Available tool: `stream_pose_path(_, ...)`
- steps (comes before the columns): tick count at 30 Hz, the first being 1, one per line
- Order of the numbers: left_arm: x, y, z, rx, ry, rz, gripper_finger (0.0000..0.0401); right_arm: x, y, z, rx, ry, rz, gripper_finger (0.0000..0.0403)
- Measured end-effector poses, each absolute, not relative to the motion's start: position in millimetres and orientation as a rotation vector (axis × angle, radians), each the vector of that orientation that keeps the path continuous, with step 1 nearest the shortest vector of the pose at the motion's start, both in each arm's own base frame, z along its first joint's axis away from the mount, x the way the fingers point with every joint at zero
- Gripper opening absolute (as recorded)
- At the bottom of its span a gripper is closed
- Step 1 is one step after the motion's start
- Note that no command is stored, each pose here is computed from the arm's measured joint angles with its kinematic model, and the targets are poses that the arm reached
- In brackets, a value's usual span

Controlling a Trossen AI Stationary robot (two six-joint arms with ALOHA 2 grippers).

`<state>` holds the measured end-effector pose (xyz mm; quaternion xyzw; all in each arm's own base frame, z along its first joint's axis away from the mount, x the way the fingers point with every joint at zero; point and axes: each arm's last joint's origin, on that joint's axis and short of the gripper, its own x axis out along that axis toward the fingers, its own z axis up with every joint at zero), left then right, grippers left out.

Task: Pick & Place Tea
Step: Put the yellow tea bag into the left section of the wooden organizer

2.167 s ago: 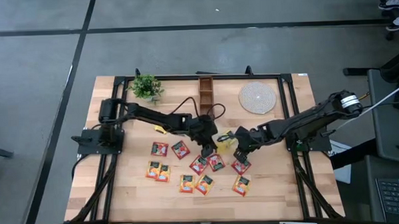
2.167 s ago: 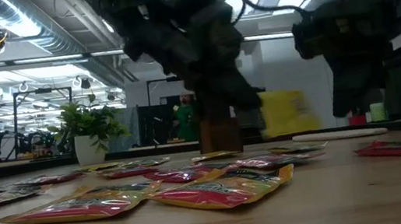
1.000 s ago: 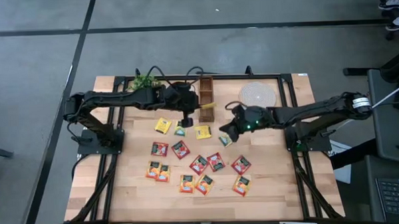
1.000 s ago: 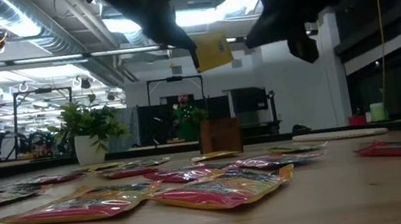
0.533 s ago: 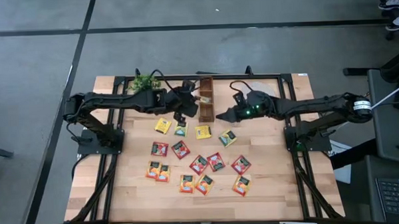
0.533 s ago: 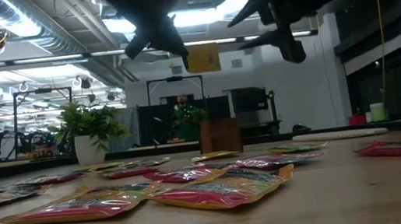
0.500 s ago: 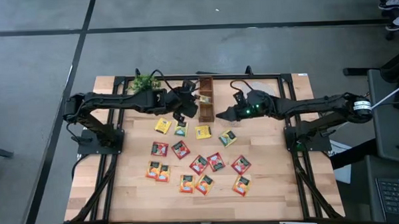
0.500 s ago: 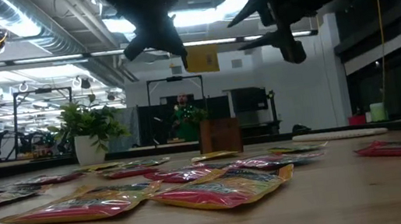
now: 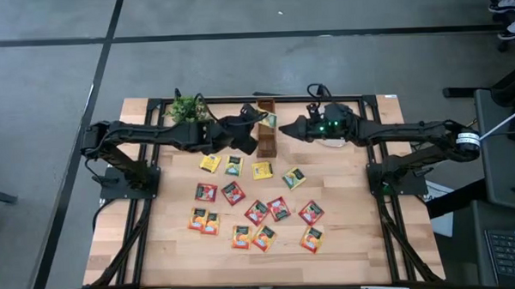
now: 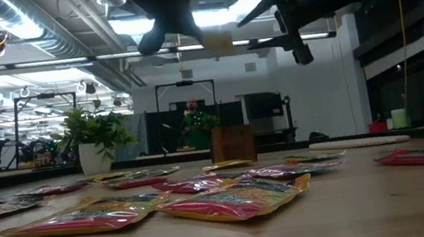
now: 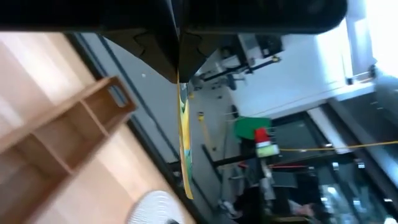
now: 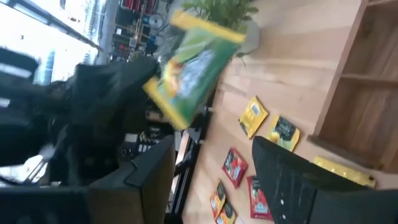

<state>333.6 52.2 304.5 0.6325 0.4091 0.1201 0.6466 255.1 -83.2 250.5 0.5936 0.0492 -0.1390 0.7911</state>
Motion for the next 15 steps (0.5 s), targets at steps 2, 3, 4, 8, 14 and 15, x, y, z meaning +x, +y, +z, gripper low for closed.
stream_pose_path(2, 334, 51, 305, 1.45, 0.93, 0.277, 0.0002, 254, -86, 250, 1.274, 0.108, -0.295, 0.0216)
stream_pose_path(3, 334, 51, 305, 1.448, 0.931, 0.279, 0.0002, 254, -87, 250, 1.264, 0.11, -0.293, 0.0216)
stream_pose_path(4, 334, 52, 304, 1.437, 0.935, 0.289, 0.0002, 254, -87, 250, 1.255, 0.112, -0.292, 0.0216)
stream_pose_path(8, 336, 66, 298, 1.453, 0.999, 0.304, 0.0002, 254, -87, 250, 1.23, 0.117, -0.287, 0.0216)
stream_pose_path(14, 339, 98, 282, 1.467, 1.082, 0.271, 0.0002, 254, -86, 250, 1.215, 0.148, -0.238, 0.0216)
stream_pose_path(15, 339, 103, 279, 1.461, 1.102, 0.267, 0.0002, 254, -86, 251, 1.214, 0.154, -0.229, 0.0216)
